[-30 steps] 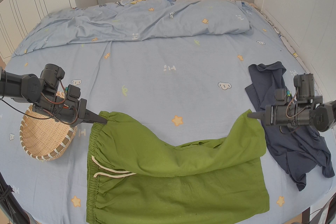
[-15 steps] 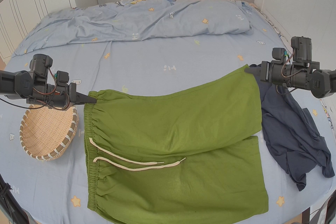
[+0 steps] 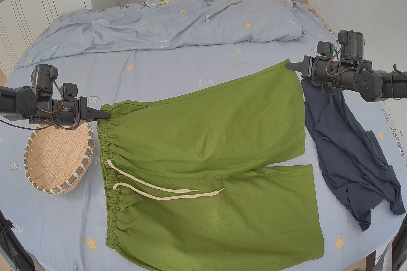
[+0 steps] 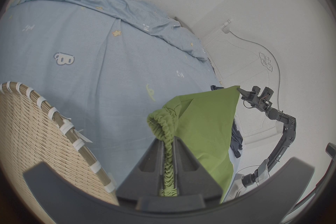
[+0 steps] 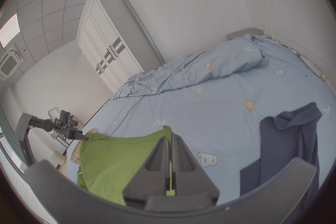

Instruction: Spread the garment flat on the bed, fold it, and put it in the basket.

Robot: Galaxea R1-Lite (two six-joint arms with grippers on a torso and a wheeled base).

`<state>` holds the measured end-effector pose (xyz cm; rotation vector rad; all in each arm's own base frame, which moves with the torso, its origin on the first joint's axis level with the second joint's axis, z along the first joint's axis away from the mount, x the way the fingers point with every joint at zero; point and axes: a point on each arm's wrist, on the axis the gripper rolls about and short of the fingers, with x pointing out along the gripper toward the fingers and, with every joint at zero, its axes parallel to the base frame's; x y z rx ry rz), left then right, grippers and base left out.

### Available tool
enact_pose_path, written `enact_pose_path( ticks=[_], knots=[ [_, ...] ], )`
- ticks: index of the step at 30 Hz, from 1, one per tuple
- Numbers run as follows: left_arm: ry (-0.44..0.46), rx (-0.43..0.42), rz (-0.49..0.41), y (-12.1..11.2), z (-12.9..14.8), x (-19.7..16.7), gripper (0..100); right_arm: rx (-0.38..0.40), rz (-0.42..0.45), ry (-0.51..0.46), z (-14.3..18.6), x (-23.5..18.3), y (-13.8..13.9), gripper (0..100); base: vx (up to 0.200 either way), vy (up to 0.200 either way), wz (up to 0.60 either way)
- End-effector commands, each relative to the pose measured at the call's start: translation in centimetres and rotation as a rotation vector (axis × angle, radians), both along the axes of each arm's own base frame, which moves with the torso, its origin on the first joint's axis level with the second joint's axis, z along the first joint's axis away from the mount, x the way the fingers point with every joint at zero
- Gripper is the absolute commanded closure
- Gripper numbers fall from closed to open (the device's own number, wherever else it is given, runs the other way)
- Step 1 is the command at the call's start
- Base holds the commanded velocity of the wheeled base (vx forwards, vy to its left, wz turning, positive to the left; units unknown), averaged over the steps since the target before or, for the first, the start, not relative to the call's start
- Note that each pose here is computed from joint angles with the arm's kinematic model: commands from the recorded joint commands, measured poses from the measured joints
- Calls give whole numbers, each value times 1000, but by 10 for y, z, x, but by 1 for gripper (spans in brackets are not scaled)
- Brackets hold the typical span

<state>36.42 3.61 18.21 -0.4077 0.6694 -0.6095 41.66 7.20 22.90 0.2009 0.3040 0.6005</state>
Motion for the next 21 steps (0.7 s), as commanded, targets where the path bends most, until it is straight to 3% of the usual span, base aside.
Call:
enact_pose_path(
  ticks=[1, 15, 21],
  knots=[
    [2, 3, 15, 6, -7, 5, 100, 9, -8, 20, -17, 29, 3, 100, 0, 0, 0],
    [-20, 6, 31, 14, -27, 24, 100, 0, -61, 50, -42, 58, 4, 100, 0, 0, 0],
    [-26, 18, 49, 17, -30, 34, 100, 35, -73, 64, -43, 68, 4, 100, 0, 0, 0]
  ],
)
